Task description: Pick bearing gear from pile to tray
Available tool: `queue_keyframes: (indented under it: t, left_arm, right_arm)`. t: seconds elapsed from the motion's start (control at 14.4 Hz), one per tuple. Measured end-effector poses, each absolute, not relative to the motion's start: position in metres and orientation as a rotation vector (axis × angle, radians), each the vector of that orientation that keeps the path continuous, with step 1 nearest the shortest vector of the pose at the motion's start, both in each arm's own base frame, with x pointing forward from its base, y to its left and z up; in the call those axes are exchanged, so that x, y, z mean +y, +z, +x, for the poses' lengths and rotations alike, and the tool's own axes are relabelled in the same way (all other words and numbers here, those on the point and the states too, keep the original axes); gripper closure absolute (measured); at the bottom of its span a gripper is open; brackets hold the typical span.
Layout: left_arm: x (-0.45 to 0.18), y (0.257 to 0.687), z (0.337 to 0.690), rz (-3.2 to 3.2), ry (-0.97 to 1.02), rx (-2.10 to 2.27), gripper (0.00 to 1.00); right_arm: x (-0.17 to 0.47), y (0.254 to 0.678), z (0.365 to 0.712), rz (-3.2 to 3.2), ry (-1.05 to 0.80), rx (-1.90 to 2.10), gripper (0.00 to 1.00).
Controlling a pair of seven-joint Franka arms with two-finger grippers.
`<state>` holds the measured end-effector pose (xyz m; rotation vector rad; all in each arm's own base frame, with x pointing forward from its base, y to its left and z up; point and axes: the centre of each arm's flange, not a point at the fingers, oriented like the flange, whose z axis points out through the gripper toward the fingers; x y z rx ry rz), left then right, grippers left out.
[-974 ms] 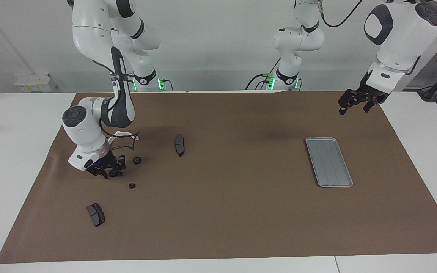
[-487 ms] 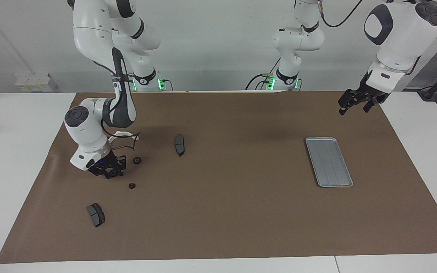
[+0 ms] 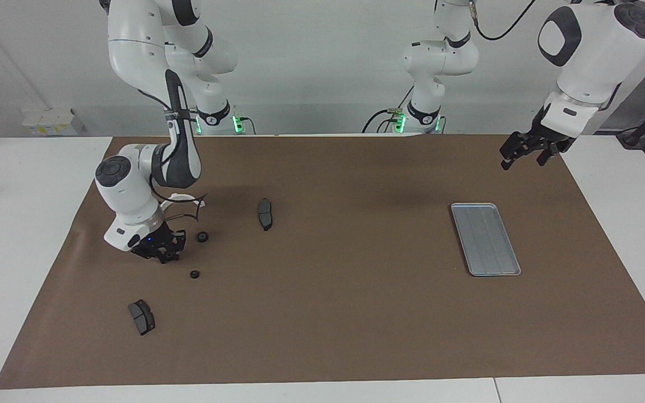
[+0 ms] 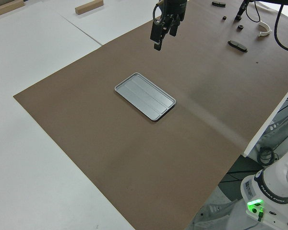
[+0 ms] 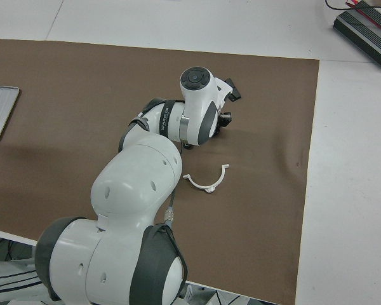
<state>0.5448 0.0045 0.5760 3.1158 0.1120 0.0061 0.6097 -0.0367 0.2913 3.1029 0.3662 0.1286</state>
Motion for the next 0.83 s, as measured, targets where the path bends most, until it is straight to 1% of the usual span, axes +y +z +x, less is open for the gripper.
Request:
queue_keyframes:
  t: [0.14,0.21,0.42,0.56,0.7,0.83]
  left_arm:
    - [0.005,0.576,0.545,3.116,0.008,0.112,0.0]
    - [0.005,0.576,0.545,3.116,0.01,0.113,0.0]
    - [0.008,0.577,0.545,3.115,0.014,0.123,0.0]
    - [0.01,0.577,0.545,3.115,0.018,0.127,0.0]
    - [0.011,0.577,0.546,3.115,0.022,0.13,0.0]
    - [0.011,0.577,0.546,3.115,0.03,0.131,0.0]
  right_arm:
    - [-0.023,0.307,0.615,3.123,0.106,0.272,0.66]
    - [-0.008,0.324,0.618,3.134,0.091,0.209,0.66]
    - [0.074,0.392,0.624,3.161,0.092,0.031,0.66]
    - [0.138,0.424,0.622,3.178,0.155,-0.101,0.66]
    - [0.201,0.434,0.613,3.225,0.226,-0.257,0.66]
    - [0.266,0.429,0.599,3.29,0.274,-0.37,0.66]
